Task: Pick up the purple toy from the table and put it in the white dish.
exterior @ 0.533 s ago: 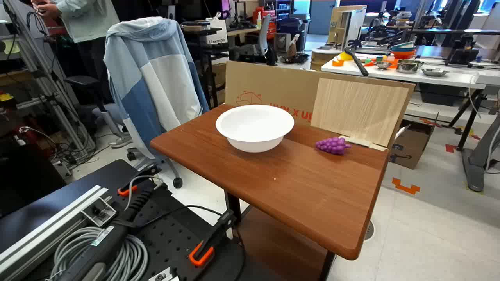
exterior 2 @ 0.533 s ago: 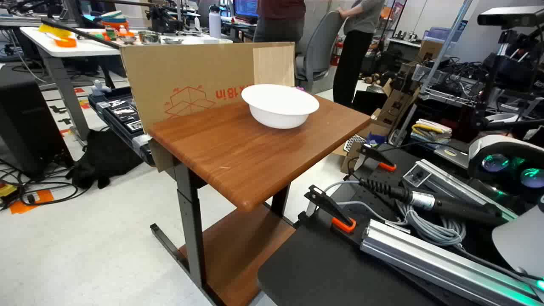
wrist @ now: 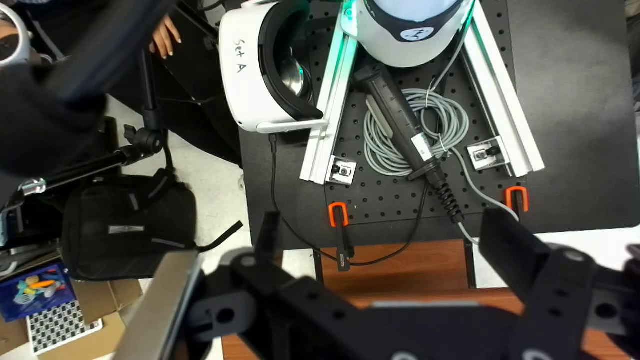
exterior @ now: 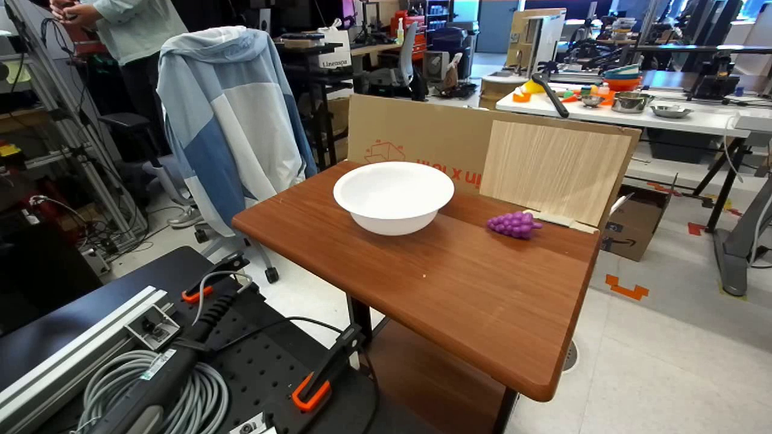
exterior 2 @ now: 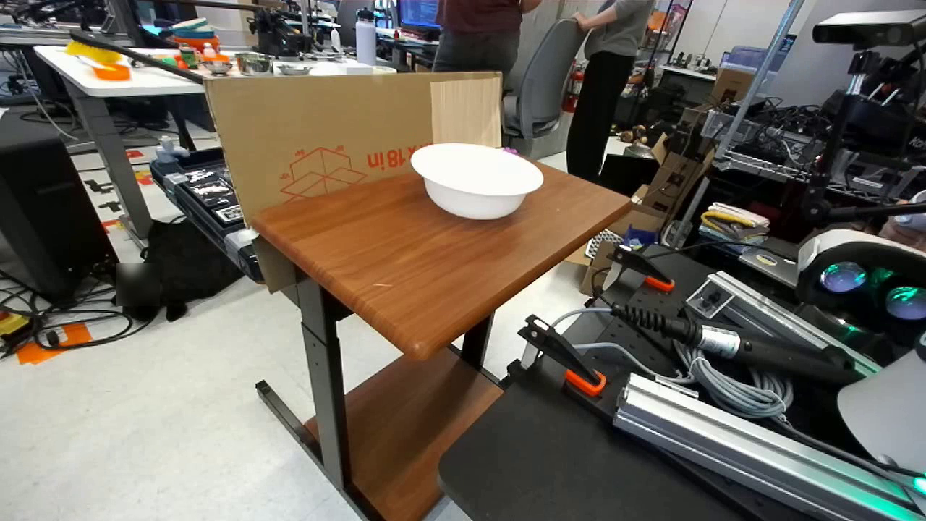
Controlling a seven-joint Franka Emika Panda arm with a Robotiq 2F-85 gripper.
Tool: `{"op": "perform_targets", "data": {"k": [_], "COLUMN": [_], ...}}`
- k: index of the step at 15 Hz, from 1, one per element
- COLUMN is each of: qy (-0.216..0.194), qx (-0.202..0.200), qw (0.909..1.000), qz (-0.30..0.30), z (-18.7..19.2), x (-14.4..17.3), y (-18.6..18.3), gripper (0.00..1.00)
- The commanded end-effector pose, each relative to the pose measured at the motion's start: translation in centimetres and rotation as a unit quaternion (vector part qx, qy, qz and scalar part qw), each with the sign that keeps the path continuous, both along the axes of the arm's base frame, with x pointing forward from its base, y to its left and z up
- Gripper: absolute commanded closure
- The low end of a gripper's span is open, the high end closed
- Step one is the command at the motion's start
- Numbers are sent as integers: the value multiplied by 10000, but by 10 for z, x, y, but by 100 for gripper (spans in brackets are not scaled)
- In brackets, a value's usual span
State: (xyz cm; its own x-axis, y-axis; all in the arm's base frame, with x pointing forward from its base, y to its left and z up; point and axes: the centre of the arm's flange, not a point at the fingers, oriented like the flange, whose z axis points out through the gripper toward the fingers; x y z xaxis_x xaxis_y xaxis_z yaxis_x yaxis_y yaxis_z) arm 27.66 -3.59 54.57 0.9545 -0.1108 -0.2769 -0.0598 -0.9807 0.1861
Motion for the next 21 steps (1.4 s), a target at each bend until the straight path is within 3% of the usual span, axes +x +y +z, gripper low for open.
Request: {"op": "perform_targets", "data": {"k": [1,4,8,12,16,17,21], "qy": [0,-535,-1078,-1660,-2219,-2064,-2001], "qx": [0,637,1189,1568,1681,1585,1561], "qw": [10000,9952,9791,9492,9082,9258,9271], "qz": [0,-520,-1253,-2162,-3126,-2743,-2759], "z": [0,11,13,-3,-39,-34,-46], "x": [0,29,89,147,197,158,168], "y": [0,-10,-71,-146,-211,-187,-190], "gripper": [0,0,0,0,0,0,0]}}
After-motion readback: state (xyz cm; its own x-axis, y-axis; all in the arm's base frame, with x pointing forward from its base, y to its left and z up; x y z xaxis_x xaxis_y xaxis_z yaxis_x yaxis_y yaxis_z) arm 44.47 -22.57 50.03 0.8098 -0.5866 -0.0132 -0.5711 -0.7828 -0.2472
